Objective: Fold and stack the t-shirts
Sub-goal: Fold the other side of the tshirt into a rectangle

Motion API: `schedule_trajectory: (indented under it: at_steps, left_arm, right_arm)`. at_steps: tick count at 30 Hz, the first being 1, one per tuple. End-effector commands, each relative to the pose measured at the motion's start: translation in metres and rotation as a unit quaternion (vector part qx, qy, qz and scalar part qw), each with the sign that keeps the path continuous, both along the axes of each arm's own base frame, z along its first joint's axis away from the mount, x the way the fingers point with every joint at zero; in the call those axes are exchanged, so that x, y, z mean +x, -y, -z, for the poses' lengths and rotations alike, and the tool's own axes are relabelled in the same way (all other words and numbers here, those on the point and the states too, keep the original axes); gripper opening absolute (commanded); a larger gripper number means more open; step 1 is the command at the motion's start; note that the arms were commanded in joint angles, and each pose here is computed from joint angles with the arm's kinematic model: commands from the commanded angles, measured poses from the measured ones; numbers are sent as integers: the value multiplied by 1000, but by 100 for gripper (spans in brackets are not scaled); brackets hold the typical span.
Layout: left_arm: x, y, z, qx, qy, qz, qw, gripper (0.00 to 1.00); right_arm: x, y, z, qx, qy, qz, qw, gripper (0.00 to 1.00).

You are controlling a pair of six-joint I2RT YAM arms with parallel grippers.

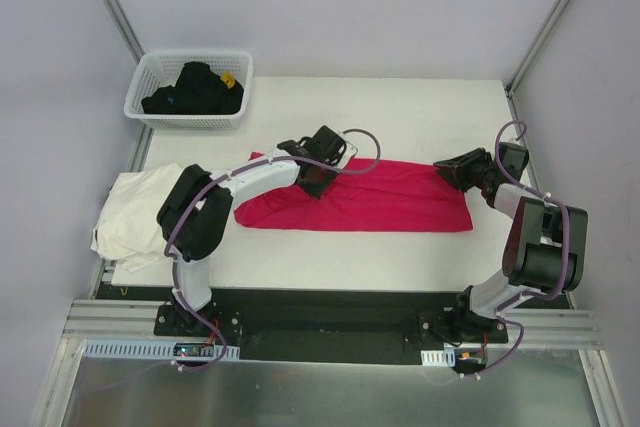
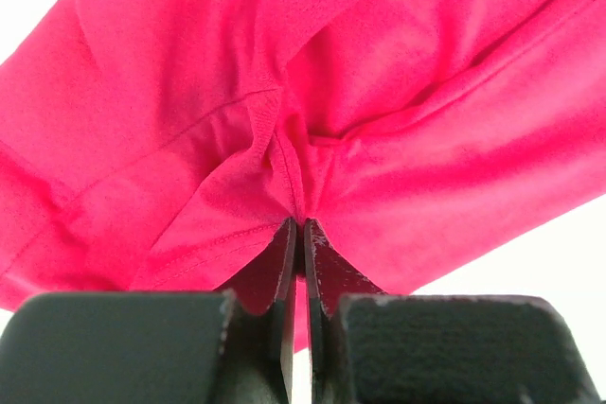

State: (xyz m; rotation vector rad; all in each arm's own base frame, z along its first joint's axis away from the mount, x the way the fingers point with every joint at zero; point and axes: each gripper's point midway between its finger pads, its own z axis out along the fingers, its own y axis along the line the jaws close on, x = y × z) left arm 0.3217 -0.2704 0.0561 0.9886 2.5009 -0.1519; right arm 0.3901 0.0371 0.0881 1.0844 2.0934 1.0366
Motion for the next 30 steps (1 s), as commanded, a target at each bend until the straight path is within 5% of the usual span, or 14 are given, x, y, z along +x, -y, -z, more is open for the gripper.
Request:
schedule_trajectory:
  at_steps: [1,21,26,30]
  left_arm:
    - [-11,3,-29,-1,11,-12,1000,0]
    - [-59,20,10,36,-49,-10,998,0]
    - [-66,17,16,39,-63,-13,997,23]
    - [-69,11,13,40,-58,-17,997,52]
  right_arm:
    - [4,1,-11,2,25,-3,1000,29]
    - [4,0,-19,7,38,-4,999,29]
    - [2,-1,-27,9,47,-5,999,29]
    - [0,0,-32,7,53,-4,999,29]
